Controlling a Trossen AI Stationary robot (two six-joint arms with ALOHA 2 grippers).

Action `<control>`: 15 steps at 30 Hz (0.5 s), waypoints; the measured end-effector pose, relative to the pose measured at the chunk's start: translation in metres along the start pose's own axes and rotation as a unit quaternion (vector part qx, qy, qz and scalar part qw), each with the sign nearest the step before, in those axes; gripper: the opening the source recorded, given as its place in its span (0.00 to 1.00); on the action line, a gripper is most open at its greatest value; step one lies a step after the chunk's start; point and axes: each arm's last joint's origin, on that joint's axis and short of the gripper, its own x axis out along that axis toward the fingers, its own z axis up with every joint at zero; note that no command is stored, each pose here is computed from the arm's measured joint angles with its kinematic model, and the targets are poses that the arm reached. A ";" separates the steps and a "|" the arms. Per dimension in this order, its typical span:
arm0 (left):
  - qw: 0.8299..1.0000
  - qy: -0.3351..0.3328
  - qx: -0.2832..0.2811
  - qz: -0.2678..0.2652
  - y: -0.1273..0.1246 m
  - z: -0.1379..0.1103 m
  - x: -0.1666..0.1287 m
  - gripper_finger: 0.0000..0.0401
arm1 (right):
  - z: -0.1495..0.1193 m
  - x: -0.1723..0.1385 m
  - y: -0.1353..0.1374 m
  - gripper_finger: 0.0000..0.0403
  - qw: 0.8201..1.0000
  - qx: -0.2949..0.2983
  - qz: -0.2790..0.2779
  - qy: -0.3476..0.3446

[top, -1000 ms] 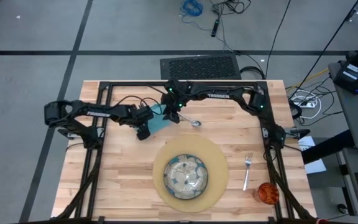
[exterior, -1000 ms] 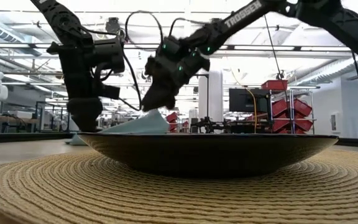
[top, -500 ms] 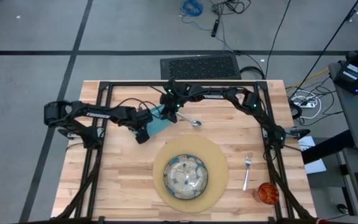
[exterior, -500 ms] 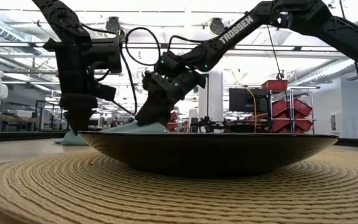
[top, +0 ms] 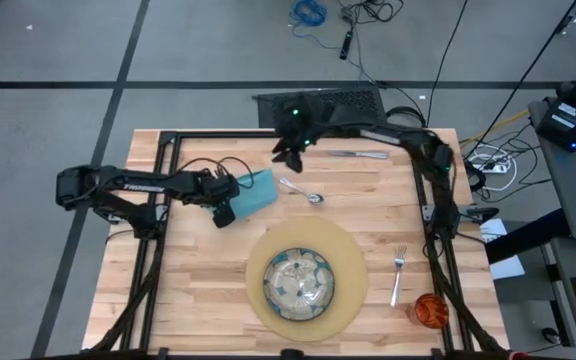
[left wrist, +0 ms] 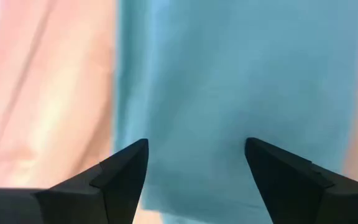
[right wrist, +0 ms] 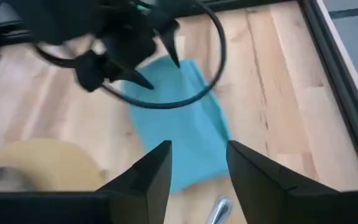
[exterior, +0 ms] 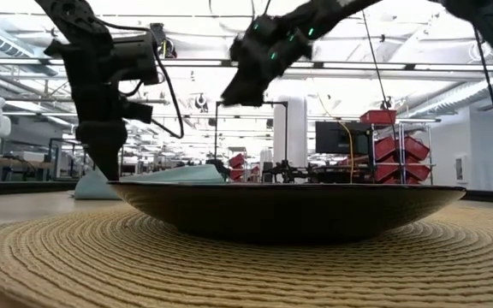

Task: Set table place
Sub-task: Fold the blue napkin

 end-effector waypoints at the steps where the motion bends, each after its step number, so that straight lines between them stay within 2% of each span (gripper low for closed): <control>1: 1.000 -0.001 0.000 -0.009 0.000 0.001 0.000 0.64 | 0.002 -0.009 0.004 0.34 1.000 0.000 0.002 0.000; 3: 1.000 -0.002 -0.007 -0.013 0.002 0.001 0.001 0.64 | 0.002 -0.022 0.013 0.33 1.000 0.003 0.007 0.015; 6: 1.000 -0.004 -0.019 -0.003 0.003 0.002 0.000 0.64 | -0.012 -0.029 0.026 0.32 0.998 0.012 0.021 0.061; 9: 0.998 -0.016 -0.047 0.033 0.009 -0.004 -0.012 0.64 | -0.031 -0.034 0.039 0.32 0.995 0.020 0.030 0.090; 11: 0.996 -0.035 -0.080 0.034 0.012 -0.007 -0.023 0.64 | -0.044 -0.039 0.045 0.32 0.995 0.028 0.031 0.094; 15: 0.988 -0.025 -0.149 0.001 0.018 -0.025 -0.046 0.64 | -0.065 -0.051 0.050 0.32 0.997 0.034 0.007 0.065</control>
